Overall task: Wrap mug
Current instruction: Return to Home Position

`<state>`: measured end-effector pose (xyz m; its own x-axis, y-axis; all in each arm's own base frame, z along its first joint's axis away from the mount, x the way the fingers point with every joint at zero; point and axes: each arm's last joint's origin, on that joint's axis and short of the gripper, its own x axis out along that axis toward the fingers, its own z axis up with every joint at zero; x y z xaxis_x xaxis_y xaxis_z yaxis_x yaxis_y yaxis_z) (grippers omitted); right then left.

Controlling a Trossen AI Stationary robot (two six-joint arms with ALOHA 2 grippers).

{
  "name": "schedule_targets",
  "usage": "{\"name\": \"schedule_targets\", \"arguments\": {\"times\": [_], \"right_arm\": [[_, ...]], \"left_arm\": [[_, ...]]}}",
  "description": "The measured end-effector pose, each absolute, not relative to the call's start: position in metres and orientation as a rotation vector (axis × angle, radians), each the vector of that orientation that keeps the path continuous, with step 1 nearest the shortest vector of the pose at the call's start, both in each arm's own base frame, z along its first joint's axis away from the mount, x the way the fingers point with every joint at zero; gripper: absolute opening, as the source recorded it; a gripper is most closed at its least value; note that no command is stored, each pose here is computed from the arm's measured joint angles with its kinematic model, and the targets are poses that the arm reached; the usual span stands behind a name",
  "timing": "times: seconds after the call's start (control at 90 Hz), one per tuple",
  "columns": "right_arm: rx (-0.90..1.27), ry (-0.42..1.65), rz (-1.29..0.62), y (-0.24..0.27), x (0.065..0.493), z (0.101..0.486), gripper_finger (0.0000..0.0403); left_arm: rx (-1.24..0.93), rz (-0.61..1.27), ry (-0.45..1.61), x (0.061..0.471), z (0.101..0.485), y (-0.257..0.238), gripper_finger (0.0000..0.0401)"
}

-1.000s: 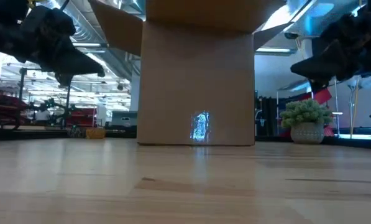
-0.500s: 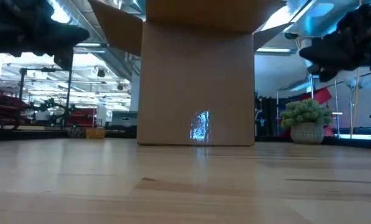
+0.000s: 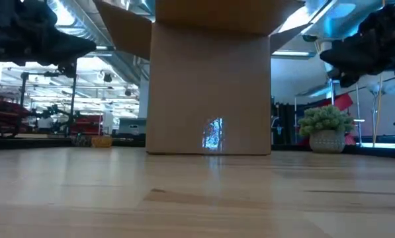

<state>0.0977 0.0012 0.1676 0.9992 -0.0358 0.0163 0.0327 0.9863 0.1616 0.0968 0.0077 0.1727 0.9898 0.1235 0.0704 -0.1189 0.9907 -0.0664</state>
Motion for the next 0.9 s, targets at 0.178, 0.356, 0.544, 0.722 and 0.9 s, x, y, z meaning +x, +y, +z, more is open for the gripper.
{"name": "schedule_targets", "arguments": {"times": [0.178, 0.356, 0.544, 0.722, 0.9], "right_arm": [[0.149, -0.010, 0.002, 0.0023, 0.0976, 0.1670, 0.0010], [0.151, -0.010, 0.001, 0.0023, 0.0976, 0.1670, 0.0010], [0.151, -0.010, 0.001, 0.0023, 0.0976, 0.1670, 0.0010], [0.151, -0.010, 0.001, 0.0023, 0.0976, 0.1670, 0.0010], [0.151, -0.010, 0.001, 0.0023, 0.0976, 0.1670, 0.0010]], "left_arm": [[-0.054, 0.129, -0.056, 0.0973, 0.1711, 0.0080, 0.0000], [-0.078, 0.130, -0.026, 0.0975, 0.1680, 0.0080, 0.0000], [-0.075, 0.130, -0.021, 0.0975, 0.1676, 0.0080, 0.0000], [-0.077, 0.131, -0.022, 0.0975, 0.1676, 0.0080, 0.0000], [-0.078, 0.131, -0.021, 0.0975, 0.1675, 0.0080, 0.0000]]}}
